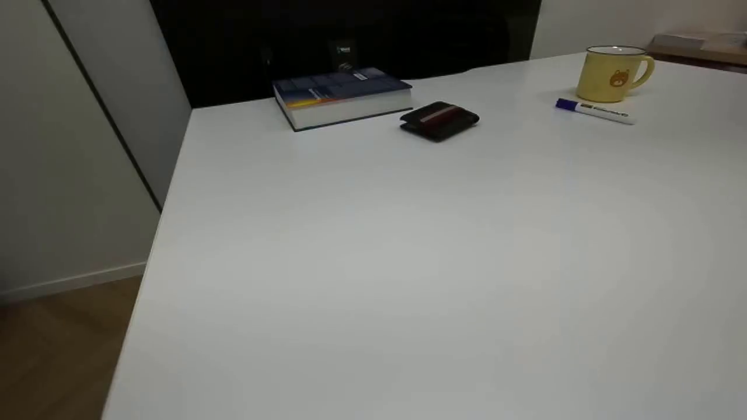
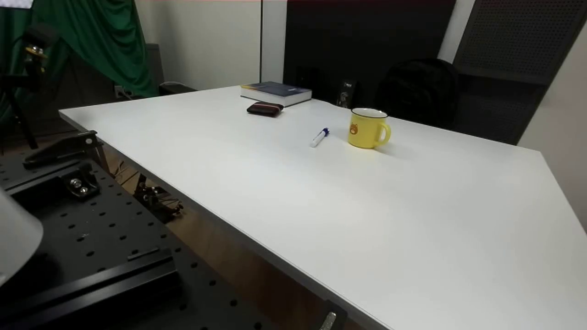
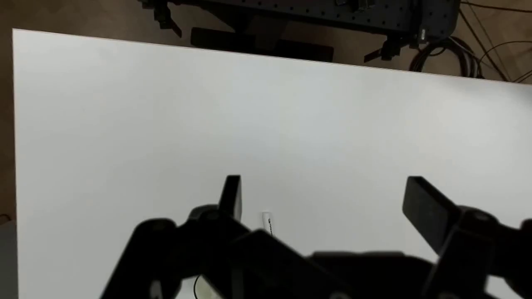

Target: Pick up the marker from the table and put it in the cup

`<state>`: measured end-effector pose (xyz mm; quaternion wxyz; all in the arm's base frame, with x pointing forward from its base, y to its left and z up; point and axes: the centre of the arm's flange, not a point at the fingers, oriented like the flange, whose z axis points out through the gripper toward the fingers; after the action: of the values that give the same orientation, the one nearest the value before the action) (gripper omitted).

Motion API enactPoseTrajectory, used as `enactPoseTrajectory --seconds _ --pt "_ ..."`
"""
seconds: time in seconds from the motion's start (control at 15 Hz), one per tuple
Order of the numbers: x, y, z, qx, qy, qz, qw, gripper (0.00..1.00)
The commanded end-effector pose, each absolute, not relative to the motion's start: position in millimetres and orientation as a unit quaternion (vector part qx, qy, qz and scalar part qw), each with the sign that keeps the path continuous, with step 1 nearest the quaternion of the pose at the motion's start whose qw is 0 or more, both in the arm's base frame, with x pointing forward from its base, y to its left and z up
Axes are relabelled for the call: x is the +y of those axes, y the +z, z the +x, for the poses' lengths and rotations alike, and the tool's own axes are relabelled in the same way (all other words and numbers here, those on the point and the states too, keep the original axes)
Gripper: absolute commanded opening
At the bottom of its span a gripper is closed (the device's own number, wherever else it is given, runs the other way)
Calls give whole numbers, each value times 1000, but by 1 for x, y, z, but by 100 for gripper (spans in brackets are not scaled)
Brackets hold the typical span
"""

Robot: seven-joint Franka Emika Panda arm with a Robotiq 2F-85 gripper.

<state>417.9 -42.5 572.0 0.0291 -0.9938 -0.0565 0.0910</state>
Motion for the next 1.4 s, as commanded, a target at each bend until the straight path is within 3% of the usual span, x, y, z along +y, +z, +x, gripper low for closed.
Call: enactPoseTrajectory --seconds 0.0,1.33 --pt "-43 572 418 -56 91 -994 29 100" --pt "-42 496 462 -97 26 -995 19 100"
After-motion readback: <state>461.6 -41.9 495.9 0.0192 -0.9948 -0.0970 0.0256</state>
